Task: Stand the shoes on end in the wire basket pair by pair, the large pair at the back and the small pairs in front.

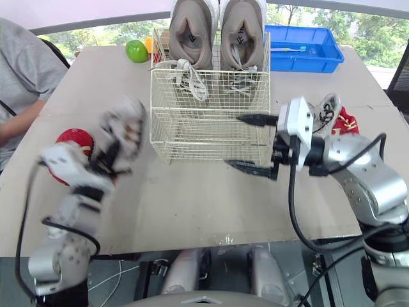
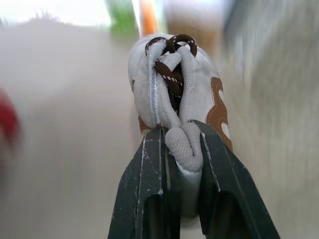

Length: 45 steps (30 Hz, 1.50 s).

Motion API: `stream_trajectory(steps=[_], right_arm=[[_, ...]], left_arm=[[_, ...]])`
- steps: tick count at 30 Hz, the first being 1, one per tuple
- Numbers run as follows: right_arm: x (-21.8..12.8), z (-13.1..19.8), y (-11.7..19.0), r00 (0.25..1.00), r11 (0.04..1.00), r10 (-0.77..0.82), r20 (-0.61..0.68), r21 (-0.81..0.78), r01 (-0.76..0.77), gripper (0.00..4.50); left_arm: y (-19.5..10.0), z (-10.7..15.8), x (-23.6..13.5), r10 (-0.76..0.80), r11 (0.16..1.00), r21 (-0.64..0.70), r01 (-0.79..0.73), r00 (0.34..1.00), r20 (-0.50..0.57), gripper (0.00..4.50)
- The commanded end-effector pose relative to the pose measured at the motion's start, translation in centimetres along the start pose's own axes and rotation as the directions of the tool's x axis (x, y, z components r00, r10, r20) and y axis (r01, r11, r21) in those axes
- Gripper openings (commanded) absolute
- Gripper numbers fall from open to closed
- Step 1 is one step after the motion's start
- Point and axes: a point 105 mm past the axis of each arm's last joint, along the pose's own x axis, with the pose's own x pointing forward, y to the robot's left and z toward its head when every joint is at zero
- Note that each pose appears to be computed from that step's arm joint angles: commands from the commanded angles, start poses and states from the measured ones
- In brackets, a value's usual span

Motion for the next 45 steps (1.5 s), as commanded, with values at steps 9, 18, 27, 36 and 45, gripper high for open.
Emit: stream_trajectory(steps=[9, 18, 27, 36, 45], right_arm=[[1.8, 10.6, -3.2, 0.995, 0.994, 0.100, -0.001, -0.042, -0.100, 4.50], [2.5, 3.0, -6.3, 0.877, 0.967, 0.154, -0.455, 0.250, -0.040, 4.50], [2.0, 1.4, -5.4, 0.844, 0.893, 0.275, -0.461, 0.448, -0.046, 3.15], [1.6, 0.7, -3.0, 0.804, 0.789, 0.419, -0.423, 0.607, -0.092, 0.04], [1.9, 2.3, -4.5, 0.901, 0.774, 0.321, -0.293, 0.630, -0.071, 0.00]], left_arm=[[-12.7, 3.2, -0.3, -0.863, 0.396, 0.458, 0.796, 0.493, -0.110, 0.15], [-13.9, 2.5, -0.1, -0.969, -0.073, 0.821, 0.566, 0.154, -0.192, 0.15], [-14.5, 2.6, -0.2, -0.985, -0.098, 0.894, 0.437, 0.088, -0.151, 0.15], [-14.7, 3.5, 0.4, -0.989, -0.081, 0.919, 0.385, 0.082, -0.122, 0.15], [-12.5, 2.9, 2.2, -0.969, 0.157, 0.547, 0.822, 0.235, -0.074, 1.46]])
